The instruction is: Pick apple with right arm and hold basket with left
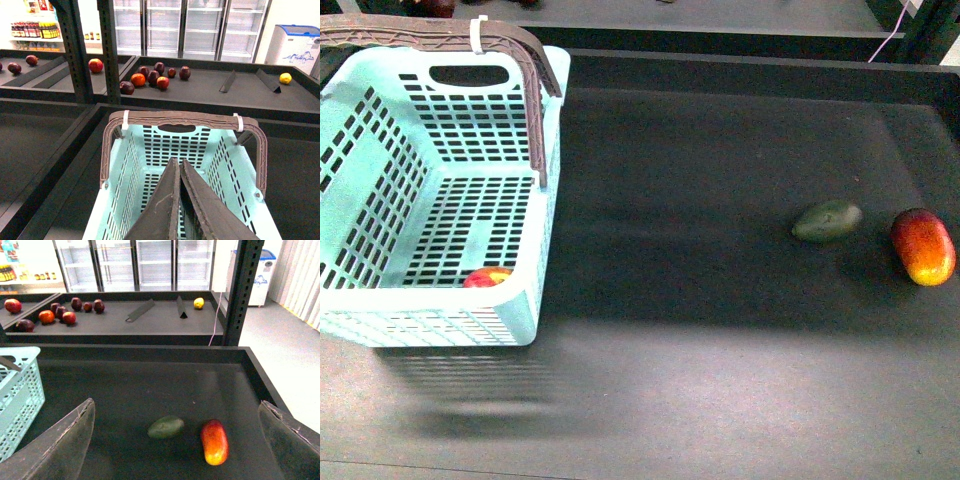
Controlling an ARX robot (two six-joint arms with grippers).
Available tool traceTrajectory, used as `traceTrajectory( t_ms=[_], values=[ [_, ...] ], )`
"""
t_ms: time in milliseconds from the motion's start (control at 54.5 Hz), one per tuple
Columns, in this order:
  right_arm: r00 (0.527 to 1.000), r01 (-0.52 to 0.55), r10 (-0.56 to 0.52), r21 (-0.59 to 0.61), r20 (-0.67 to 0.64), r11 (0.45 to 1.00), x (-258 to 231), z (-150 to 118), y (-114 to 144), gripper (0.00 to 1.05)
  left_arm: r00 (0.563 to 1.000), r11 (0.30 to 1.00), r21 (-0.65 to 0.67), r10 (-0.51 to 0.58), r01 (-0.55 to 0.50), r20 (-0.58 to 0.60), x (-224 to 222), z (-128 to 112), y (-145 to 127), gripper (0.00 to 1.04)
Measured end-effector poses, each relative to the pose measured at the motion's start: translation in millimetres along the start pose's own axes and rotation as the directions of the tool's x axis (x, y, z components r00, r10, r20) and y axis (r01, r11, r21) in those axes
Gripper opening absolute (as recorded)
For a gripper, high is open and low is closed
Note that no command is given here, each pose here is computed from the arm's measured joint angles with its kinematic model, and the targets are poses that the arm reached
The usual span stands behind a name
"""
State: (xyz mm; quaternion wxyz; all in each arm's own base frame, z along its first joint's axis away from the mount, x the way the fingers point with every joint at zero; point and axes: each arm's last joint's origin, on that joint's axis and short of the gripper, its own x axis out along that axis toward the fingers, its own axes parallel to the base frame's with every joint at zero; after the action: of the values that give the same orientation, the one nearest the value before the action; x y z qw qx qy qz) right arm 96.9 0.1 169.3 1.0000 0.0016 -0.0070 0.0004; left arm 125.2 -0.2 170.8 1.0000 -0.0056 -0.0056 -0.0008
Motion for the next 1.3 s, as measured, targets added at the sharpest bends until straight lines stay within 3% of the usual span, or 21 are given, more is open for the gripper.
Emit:
traceTrajectory(
  t_ms=[1302],
  values=[
    [1.0, 0.0, 0.0, 0.0, 0.0, 1.0, 0, 0, 0, 0.96, 1.0, 1.0, 0.0, 0.0, 0.0, -0.001, -28, -2, 0, 0.03]
  ],
)
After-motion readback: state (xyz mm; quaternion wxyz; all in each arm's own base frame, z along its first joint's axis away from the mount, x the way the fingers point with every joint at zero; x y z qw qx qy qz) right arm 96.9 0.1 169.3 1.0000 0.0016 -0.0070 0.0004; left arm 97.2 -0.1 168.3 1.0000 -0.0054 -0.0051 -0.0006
